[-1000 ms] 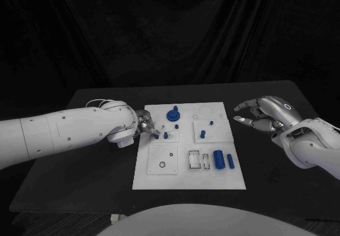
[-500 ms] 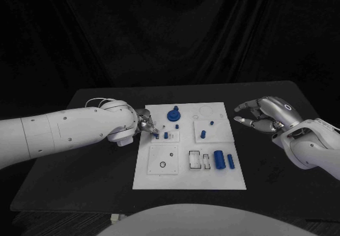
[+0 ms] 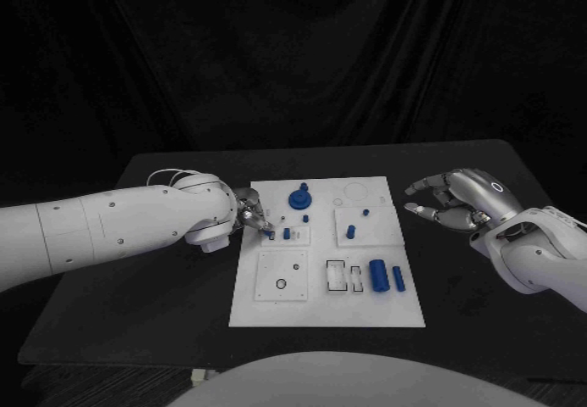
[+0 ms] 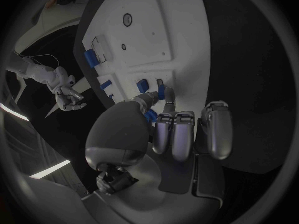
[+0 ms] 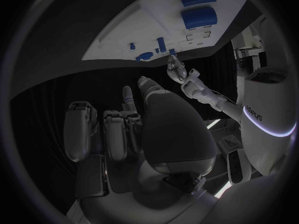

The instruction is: Assemble the parts on the task board

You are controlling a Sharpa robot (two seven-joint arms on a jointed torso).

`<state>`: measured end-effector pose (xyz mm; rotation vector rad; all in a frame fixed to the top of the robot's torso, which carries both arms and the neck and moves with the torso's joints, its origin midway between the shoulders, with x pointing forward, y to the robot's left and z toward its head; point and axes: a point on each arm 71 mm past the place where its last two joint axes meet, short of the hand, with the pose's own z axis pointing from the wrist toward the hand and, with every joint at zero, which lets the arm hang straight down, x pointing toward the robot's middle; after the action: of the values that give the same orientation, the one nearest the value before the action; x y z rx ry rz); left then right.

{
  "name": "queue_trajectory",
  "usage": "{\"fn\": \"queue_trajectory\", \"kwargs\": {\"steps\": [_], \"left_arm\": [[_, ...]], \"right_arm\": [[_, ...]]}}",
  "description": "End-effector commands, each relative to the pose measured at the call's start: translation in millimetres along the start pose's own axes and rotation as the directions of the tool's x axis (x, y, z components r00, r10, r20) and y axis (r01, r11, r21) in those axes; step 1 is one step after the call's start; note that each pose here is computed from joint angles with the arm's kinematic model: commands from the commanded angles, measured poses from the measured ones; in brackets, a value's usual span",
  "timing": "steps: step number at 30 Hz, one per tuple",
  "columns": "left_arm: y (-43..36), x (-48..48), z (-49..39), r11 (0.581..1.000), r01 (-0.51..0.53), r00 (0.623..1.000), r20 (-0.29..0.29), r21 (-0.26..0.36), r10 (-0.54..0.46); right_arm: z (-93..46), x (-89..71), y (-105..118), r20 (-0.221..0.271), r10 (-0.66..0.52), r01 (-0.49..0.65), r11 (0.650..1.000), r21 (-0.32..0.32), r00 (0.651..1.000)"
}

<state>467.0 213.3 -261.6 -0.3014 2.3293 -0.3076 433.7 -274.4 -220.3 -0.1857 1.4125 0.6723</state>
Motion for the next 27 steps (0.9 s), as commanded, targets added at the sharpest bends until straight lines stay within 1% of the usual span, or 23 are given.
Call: {"fn": "queue_trajectory", "kwargs": {"steps": [1,27], "left_arm": [[-0.4,4.4,0.4,1.0,-0.008,1.0,-0.015,0.006,0.008],[-0.4,6.7,0.1,1.0,-0.013,1.0,-0.026,0.007,0.014]], "right_arm": [[-1.1,1.0,-1.1,-0.005,0.001,-0.001,1.0,0.015,1.0],[-0.4,1.5,-3.0,-0.008,-0.002,0.003,1.0,0.021,1.0]]}}
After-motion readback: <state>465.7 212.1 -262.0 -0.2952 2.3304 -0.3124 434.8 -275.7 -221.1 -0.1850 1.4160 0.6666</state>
